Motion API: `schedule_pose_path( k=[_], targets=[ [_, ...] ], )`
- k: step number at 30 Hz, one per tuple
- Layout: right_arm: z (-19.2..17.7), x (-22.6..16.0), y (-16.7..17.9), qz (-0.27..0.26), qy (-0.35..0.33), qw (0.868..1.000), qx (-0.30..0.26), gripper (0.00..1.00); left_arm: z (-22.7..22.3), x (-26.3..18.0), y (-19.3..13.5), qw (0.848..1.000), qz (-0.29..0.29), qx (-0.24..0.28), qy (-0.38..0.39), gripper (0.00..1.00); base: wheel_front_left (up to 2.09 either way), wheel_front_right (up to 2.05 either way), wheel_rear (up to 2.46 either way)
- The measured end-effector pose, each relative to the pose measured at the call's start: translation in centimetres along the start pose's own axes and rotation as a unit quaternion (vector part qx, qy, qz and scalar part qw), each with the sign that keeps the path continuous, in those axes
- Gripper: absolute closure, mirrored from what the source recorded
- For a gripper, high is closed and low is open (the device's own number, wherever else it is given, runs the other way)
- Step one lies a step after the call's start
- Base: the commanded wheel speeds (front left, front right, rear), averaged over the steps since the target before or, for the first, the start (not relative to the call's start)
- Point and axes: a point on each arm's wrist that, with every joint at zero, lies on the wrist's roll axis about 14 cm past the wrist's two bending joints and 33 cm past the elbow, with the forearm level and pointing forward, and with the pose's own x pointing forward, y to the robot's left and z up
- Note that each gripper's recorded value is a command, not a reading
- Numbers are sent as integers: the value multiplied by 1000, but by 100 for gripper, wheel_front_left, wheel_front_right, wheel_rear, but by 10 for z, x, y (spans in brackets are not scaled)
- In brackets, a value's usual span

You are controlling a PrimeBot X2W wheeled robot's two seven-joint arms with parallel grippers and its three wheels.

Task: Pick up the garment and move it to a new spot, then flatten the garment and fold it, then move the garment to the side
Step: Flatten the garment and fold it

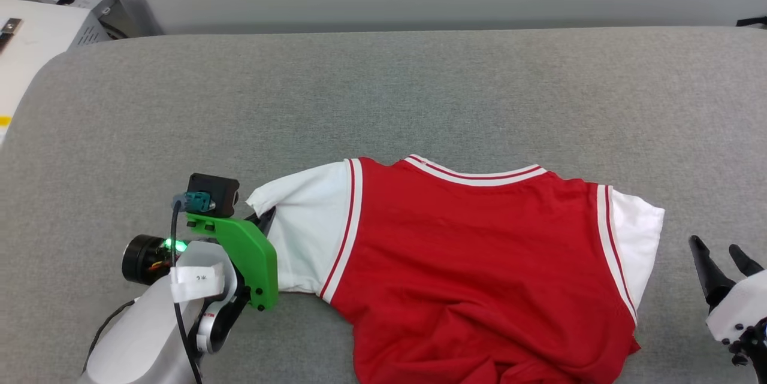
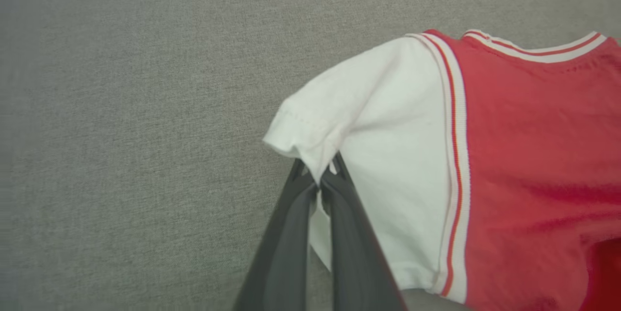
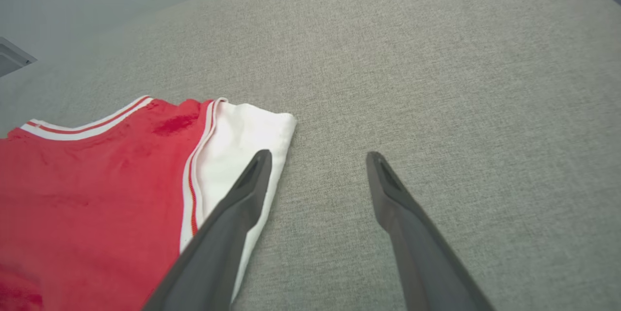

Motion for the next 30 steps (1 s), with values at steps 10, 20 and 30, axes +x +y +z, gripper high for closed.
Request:
schedule_pose_path(
  k=[10,20,30],
  targets=[
    [-27,39,27,45,189,980,-50,0,8,-20,1,1000,1,-7,-25,100,0,0,0],
    [-68,55,30,36,321,945,-55,0,-7,-17,7,1000,6,-21,-9,100,0,0,0],
    [-65,58,41,46,324,944,-51,100,-4,-20,11,999,13,-27,-21,100,0,0,0]
  ],
)
